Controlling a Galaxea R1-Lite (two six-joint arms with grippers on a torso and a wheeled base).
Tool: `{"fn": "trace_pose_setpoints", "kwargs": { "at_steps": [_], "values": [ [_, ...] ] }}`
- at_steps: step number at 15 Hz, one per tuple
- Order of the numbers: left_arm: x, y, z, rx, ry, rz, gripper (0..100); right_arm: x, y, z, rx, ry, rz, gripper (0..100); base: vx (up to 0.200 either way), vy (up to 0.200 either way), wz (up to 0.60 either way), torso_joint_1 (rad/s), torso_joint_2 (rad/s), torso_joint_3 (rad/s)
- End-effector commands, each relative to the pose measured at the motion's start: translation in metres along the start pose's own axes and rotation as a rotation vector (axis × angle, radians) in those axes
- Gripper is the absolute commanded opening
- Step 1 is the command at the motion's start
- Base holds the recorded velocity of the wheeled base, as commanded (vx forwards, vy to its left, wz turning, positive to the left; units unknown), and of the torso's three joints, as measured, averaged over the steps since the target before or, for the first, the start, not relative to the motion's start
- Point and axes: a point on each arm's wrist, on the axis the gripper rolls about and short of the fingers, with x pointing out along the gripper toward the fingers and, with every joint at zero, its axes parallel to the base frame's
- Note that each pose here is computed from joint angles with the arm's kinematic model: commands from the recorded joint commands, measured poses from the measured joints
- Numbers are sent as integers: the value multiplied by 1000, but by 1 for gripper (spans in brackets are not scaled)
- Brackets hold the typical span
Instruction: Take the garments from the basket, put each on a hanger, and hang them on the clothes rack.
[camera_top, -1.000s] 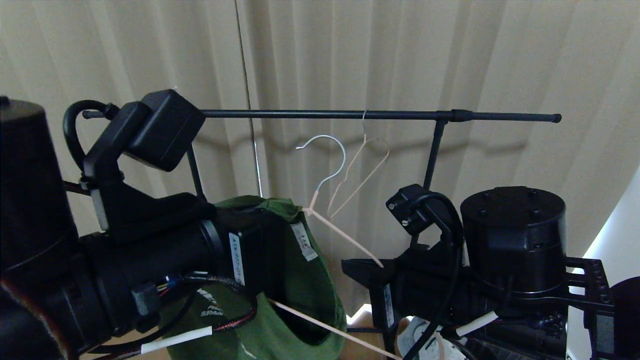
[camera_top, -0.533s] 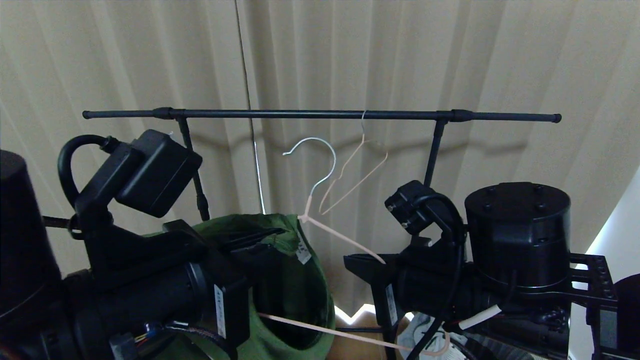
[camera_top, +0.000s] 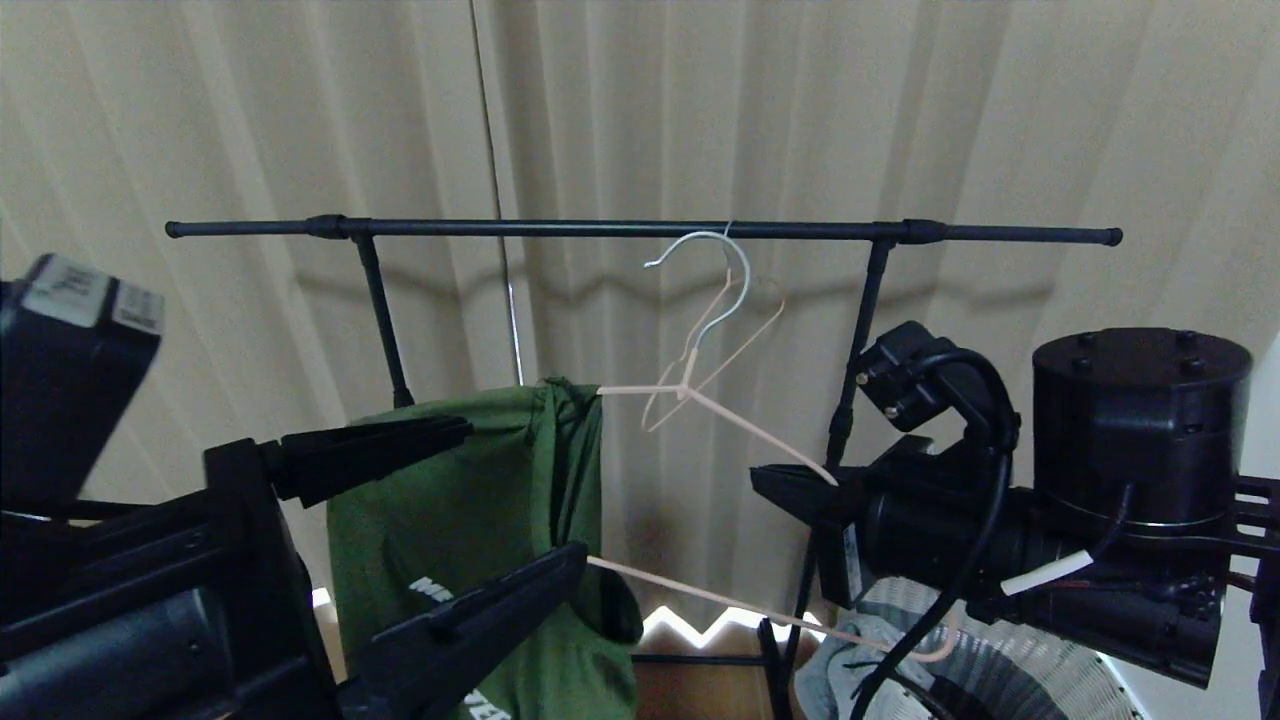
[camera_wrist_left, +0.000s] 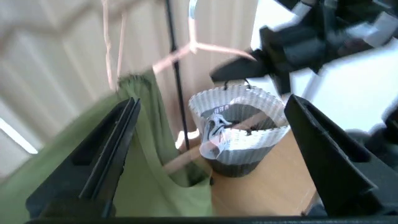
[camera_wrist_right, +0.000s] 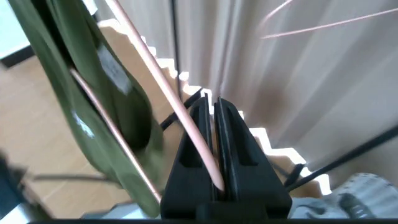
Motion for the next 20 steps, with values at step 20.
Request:
{"fn": "trace_pose_setpoints", "kwargs": {
  "at_steps": [20],
  "values": [
    [36, 55, -15, 561, 97, 24, 100, -54, -14, 2, -259, -96, 47, 0, 0, 0, 0, 0, 0, 0]
  ]
}}
